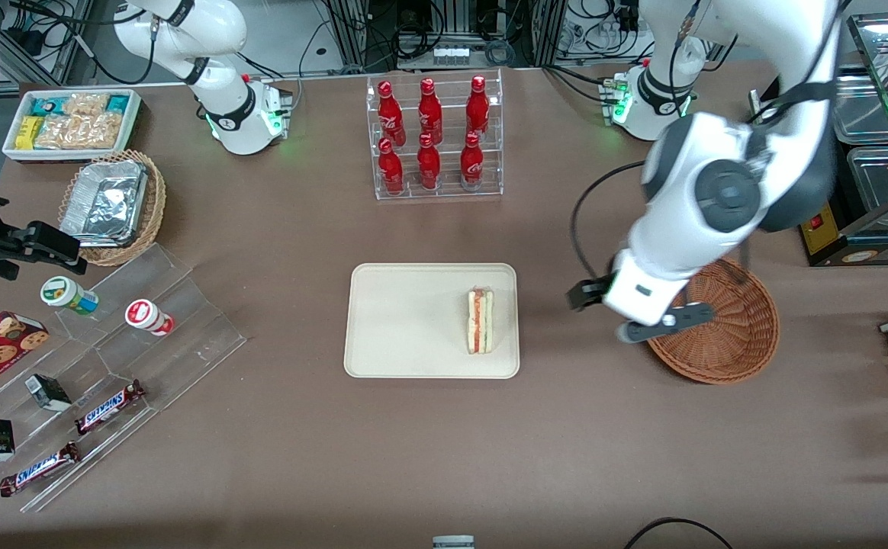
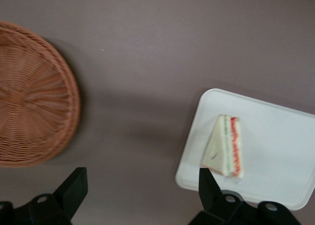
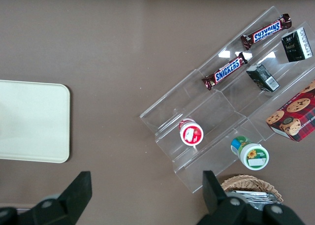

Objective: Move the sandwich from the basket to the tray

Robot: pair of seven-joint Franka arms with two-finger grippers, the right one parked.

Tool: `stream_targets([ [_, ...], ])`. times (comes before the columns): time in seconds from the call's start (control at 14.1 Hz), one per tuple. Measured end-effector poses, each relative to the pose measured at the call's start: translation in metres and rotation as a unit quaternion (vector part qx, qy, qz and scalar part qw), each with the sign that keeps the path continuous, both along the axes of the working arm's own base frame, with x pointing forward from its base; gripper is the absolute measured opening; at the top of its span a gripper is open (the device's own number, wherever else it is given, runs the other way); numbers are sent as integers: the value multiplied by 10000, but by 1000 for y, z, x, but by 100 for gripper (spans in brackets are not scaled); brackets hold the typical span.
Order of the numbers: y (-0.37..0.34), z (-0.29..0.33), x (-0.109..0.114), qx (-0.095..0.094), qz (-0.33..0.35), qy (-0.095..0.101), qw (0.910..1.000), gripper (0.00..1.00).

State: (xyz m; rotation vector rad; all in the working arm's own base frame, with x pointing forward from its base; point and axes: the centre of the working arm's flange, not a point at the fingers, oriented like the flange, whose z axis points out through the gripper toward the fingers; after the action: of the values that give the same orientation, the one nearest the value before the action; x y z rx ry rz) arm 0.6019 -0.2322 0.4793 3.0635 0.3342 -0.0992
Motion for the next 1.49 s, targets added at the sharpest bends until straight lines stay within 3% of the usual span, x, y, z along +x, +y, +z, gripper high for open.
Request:
stream_targets([
  [0.21,68,22,4,-8,-451,147,9989,100],
  [0.42,147,54,3,-78,-608,77,9981,100],
  [0.57,182,76,-7,4,-584,27,9983,100],
  [0.78,194,107,-26,370,-641,-20,9973,100],
  [1.13,215,140,-43,370,-721,-242,9964,100],
  [1.49,204,157,-57,366,-868,-106,9955,100],
])
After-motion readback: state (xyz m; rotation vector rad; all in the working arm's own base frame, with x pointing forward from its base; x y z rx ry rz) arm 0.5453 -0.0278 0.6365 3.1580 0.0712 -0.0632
